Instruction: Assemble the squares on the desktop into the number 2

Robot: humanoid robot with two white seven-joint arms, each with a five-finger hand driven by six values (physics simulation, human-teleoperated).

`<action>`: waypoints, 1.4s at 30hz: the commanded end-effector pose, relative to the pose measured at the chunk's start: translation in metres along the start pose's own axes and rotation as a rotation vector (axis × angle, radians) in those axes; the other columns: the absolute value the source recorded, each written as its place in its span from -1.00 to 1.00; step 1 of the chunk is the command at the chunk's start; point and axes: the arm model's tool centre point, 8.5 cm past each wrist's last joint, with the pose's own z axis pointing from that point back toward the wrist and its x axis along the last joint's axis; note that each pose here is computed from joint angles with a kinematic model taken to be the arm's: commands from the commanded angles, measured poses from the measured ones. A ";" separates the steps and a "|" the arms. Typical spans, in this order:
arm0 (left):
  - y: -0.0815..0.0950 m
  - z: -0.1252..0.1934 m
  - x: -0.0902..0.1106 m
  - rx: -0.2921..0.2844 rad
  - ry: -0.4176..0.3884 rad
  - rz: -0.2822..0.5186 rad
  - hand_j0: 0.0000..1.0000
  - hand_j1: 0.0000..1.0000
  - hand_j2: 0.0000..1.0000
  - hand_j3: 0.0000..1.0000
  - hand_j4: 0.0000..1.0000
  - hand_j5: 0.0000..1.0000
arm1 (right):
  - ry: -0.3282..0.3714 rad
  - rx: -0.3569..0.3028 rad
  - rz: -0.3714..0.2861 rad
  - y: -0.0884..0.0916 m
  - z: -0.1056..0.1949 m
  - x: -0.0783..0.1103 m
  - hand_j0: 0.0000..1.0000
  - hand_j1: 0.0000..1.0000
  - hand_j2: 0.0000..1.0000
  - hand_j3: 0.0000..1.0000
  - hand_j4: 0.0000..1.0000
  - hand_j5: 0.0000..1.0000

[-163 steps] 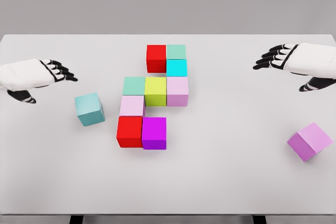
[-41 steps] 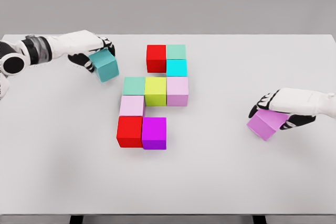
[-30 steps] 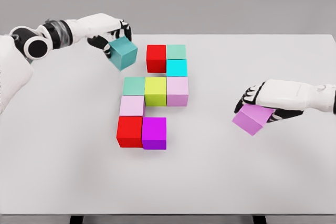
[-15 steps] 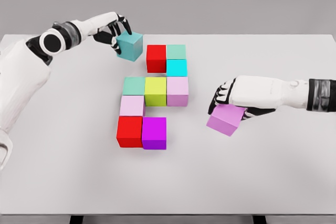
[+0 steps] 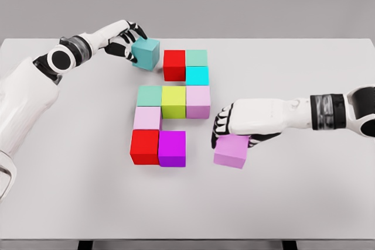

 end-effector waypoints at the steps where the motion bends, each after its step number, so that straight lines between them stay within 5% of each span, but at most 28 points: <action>1: 0.000 0.000 0.000 0.005 -0.003 0.009 0.42 0.42 0.42 0.42 0.42 0.42 | -0.010 -0.005 -0.008 0.000 -0.004 0.001 0.13 0.13 0.13 0.13 0.13 0.13; 5: -0.003 0.001 -0.003 0.001 0.000 0.011 0.64 0.64 0.64 0.64 0.64 0.64 | -0.004 -0.010 0.001 -0.004 -0.002 -0.001 0.33 0.33 0.33 0.33 0.33 0.33; 7: -0.003 0.000 -0.001 0.000 -0.004 0.010 0.69 0.69 0.69 0.69 0.69 0.69 | -0.004 -0.014 0.004 -0.006 -0.002 -0.001 1.00 1.00 1.00 1.00 1.00 1.00; 14: -0.006 0.002 -0.002 -0.006 -0.019 0.005 0.83 0.83 0.83 0.83 0.83 0.83 | 0.003 -0.025 0.013 -0.012 0.000 -0.003 1.00 1.00 1.00 1.00 1.00 1.00; 18: -0.010 0.004 -0.001 -0.016 -0.067 0.019 0.87 0.87 0.87 0.87 0.87 0.87 | 0.068 -0.082 0.033 -0.030 0.022 -0.014 1.00 1.00 1.00 1.00 1.00 1.00; 26: -0.010 0.005 0.001 -0.015 -0.090 0.029 0.89 0.89 0.89 0.89 0.89 0.89 | 0.237 0.057 0.020 -0.015 0.101 -0.019 1.00 1.00 1.00 1.00 1.00 1.00; 30: 0.006 0.024 -0.013 -0.008 -0.150 0.036 0.91 0.91 0.91 0.91 0.91 0.91 | 0.255 0.099 -0.009 -0.001 0.110 -0.018 1.00 1.00 1.00 1.00 1.00 1.00; 34: 0.046 0.076 -0.053 0.022 -0.167 -0.052 1.00 1.00 1.00 1.00 1.00 1.00 | 0.215 0.153 -0.068 0.027 0.097 -0.013 1.00 1.00 1.00 1.00 1.00 1.00; 42: 0.016 0.097 -0.085 -0.212 -0.092 -0.355 1.00 1.00 1.00 1.00 1.00 1.00 | 0.161 0.208 -0.122 0.055 0.080 -0.006 1.00 1.00 1.00 1.00 1.00 1.00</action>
